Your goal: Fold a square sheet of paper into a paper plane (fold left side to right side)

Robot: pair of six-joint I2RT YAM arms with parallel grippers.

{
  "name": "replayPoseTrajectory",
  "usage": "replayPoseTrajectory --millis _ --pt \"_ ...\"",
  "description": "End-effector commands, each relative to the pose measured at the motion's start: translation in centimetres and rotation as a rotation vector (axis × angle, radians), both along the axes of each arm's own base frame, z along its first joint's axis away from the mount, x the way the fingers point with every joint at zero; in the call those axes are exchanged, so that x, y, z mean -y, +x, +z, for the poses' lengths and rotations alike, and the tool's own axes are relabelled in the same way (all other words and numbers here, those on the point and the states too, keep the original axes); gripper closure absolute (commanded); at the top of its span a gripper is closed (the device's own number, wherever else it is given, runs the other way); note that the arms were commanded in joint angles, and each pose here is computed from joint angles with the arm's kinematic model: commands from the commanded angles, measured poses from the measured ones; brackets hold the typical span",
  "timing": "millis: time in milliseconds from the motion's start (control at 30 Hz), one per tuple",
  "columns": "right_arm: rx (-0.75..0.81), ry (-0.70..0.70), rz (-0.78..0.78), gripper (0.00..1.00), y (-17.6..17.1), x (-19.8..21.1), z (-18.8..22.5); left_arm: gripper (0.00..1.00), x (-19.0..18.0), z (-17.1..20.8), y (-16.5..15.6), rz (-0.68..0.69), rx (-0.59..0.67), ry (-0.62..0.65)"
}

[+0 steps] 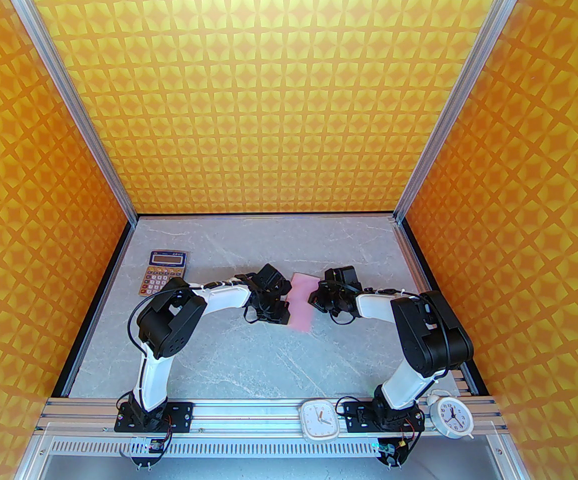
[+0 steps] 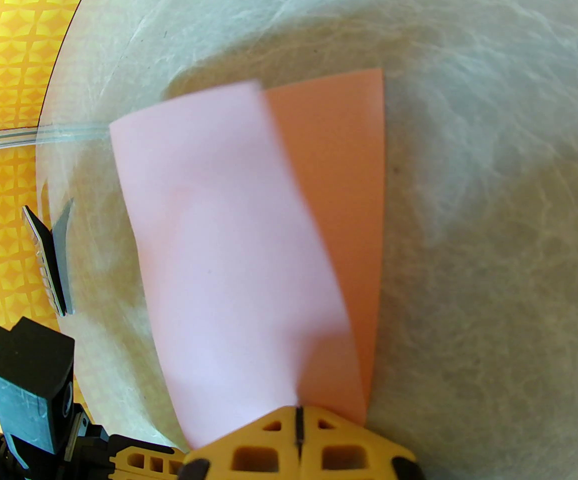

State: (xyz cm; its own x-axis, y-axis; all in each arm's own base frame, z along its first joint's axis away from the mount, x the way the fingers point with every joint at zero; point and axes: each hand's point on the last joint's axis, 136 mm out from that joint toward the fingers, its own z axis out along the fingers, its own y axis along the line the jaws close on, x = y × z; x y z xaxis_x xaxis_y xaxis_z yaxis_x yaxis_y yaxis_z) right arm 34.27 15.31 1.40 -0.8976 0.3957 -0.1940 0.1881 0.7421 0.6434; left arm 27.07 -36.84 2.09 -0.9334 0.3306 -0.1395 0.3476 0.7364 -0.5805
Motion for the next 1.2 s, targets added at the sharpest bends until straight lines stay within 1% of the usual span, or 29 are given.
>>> replayPoseTrajectory --millis 0,100,200,300,433,633,733,833,933,1000,1133,1167 --pt "-0.122 -0.109 -0.022 1.0 -2.6 1.8 -3.5 0.97 0.1 3.0 1.5 0.036 0.035 -0.045" --pt "-0.125 -0.109 -0.023 1.0 -2.6 1.8 -3.6 0.96 1.2 4.2 2.6 0.037 0.048 -0.09" --pt "-0.122 -0.106 -0.024 1.0 -2.5 1.8 -3.5 0.97 1.7 3.2 3.1 0.037 0.036 -0.081" --pt "-0.12 -0.105 -0.024 1.0 -2.4 1.7 -3.4 0.97 1.5 1.5 2.9 0.034 0.013 -0.058" --pt "-0.121 -0.109 -0.023 1.0 -2.5 1.8 -3.4 0.97 0.4 -0.6 1.7 0.019 -0.018 -0.019" --pt "-0.113 -0.112 -0.025 1.0 -2.4 1.9 -3.1 1.0 -2.2 -4.2 0.4 0.011 -0.035 0.09" --pt "-0.111 -0.115 -0.023 1.0 -2.5 1.9 -3.0 1.0 -2.5 -4.6 0.2 0.015 -0.034 0.096" --pt "-0.111 -0.118 -0.021 1.0 -2.4 1.9 -3.0 1.0 -2.1 -3.8 0.6 0.021 -0.021 0.079" --pt "-0.109 -0.118 -0.015 1.0 -2.3 1.8 -2.9 0.98 -1.2 -1.4 1.6 0.034 0.012 0.031" --pt "-0.102 -0.117 -0.007 1.0 -2.1 1.8 -2.7 0.95 -0.5 0.6 2.3 0.041 0.035 -0.016" --pt "-0.087 -0.115 0.008 1.0 -1.5 1.5 -2.2 0.9 0.2 3.2 3.8 0.067 0.069 -0.08" --pt "-0.085 -0.116 0.013 1.0 -1.4 1.5 -2.1 0.86 0.2 3.8 4.4 0.084 0.079 -0.095"
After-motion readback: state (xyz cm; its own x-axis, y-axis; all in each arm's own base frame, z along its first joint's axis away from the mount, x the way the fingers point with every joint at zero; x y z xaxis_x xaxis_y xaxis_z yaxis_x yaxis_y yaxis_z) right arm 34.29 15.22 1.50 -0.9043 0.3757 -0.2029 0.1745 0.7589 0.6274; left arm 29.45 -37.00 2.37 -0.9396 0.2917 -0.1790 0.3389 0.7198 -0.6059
